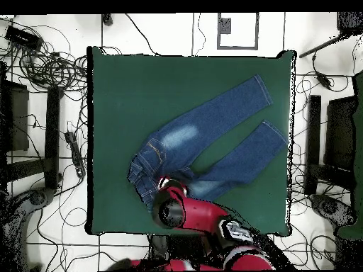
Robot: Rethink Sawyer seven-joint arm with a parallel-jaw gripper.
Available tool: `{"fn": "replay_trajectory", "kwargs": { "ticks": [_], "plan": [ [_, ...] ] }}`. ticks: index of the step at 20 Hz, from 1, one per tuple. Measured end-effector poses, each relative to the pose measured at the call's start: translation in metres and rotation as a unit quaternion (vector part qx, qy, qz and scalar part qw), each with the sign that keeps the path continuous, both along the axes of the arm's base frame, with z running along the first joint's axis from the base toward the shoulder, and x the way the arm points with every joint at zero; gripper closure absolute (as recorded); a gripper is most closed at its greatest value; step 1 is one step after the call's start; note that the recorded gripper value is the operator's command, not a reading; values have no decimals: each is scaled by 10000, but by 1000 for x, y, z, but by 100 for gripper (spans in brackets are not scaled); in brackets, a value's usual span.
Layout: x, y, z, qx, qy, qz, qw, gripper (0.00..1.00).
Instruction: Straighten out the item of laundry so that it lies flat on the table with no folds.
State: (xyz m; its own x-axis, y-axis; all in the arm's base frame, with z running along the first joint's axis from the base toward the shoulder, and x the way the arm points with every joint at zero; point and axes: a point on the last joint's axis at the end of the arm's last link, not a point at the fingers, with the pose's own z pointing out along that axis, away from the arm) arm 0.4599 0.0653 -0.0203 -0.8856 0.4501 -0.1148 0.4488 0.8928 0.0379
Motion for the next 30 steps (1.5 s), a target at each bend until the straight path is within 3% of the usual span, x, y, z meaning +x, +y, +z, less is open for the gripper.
{"fn": "replay_trajectory", "kwargs": {
  "ticks": [6,14,19,30],
  "plan": [
    [21,-65,30,-6,332,-343,9989,0],
    [51,-140,59,-223,237,-484,9983,0],
    [63,-176,64,-372,84,-515,9979,0],
    [77,-226,55,-455,-112,-460,9978,0]
  ]
}}
